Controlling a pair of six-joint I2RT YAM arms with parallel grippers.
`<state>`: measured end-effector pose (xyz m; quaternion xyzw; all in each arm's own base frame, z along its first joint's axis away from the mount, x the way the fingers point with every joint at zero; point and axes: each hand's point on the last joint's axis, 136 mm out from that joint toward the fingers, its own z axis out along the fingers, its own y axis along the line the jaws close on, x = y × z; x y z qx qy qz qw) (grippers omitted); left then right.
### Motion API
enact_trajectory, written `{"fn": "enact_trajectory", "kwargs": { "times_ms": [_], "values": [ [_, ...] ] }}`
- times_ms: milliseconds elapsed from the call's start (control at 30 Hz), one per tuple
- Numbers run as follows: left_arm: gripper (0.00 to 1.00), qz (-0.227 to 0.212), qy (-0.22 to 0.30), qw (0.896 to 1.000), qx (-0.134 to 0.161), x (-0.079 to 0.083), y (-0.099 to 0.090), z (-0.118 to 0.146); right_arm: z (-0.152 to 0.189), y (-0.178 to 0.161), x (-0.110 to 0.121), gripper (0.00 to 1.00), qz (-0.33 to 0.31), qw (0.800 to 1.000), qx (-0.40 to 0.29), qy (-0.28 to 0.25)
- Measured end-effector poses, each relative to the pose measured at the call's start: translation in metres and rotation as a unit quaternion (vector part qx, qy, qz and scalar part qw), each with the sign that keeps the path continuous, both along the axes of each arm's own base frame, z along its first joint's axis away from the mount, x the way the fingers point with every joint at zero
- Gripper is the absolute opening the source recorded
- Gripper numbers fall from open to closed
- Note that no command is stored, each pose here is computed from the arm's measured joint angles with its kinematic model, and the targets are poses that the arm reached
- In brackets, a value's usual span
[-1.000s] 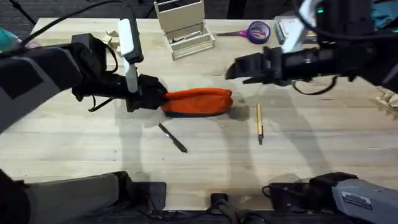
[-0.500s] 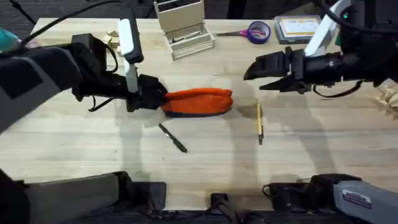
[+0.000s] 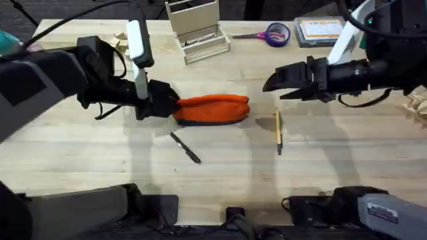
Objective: Unzip the bag, pick up the pens from the table one at a time and place them inside, then zip the bag closed.
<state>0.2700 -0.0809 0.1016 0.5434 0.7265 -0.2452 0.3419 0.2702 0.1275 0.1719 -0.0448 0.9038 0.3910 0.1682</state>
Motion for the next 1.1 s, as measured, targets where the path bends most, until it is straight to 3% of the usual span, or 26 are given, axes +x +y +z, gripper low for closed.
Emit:
{"fn": "enact_trajectory", "kwargs": {
  "times_ms": [533, 1100],
  "values": [
    [0.042, 0.0, 0.0, 1.0, 0.0, 0.0, 0.0, 0.0, 0.0, 0.0, -0.001, 0.996, 0.009, 1.0, -0.004, -0.007],
    [0.042, 0.0, 0.0, 1.0, 0.0, 0.0, 0.0, 0.0, -0.031, 0.002, 0.0, 0.997, 0.019, 0.998, 0.003, 0.056]
  ]
}}
